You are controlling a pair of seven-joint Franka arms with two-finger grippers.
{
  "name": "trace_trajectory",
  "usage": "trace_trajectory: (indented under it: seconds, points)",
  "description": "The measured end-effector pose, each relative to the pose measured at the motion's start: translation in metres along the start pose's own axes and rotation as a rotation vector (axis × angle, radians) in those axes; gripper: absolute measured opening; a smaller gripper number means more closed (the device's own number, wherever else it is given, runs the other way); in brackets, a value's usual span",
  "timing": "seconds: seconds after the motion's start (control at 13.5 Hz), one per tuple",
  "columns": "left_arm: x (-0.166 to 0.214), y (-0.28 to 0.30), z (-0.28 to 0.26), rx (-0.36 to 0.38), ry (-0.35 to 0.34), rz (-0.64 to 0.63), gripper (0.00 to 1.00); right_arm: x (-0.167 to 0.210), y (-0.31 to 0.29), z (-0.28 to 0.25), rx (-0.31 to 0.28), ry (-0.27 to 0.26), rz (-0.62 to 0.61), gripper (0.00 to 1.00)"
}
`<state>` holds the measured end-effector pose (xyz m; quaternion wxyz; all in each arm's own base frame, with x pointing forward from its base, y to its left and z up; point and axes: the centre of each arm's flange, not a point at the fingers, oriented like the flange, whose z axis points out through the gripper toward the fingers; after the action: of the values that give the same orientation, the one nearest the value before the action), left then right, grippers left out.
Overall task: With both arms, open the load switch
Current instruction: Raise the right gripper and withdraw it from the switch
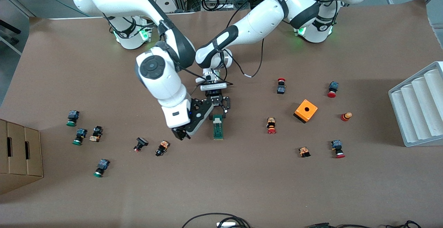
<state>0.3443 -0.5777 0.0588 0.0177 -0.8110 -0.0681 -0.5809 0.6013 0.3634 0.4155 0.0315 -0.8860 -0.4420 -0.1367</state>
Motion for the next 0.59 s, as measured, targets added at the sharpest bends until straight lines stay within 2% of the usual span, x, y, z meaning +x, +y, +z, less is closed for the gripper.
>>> trace_trajectory:
  seconds: [0.3,0.59]
  points:
    - [0.000,0.000,0.000,0.000,0.000,0.000,0.78,-0.018,0.049,-0.022,-0.025,0.023,0.111,1.00]
    - [0.000,0.000,0.000,0.000,0.000,0.001,0.79,-0.041,0.094,-0.041,-0.045,0.031,0.286,1.00]
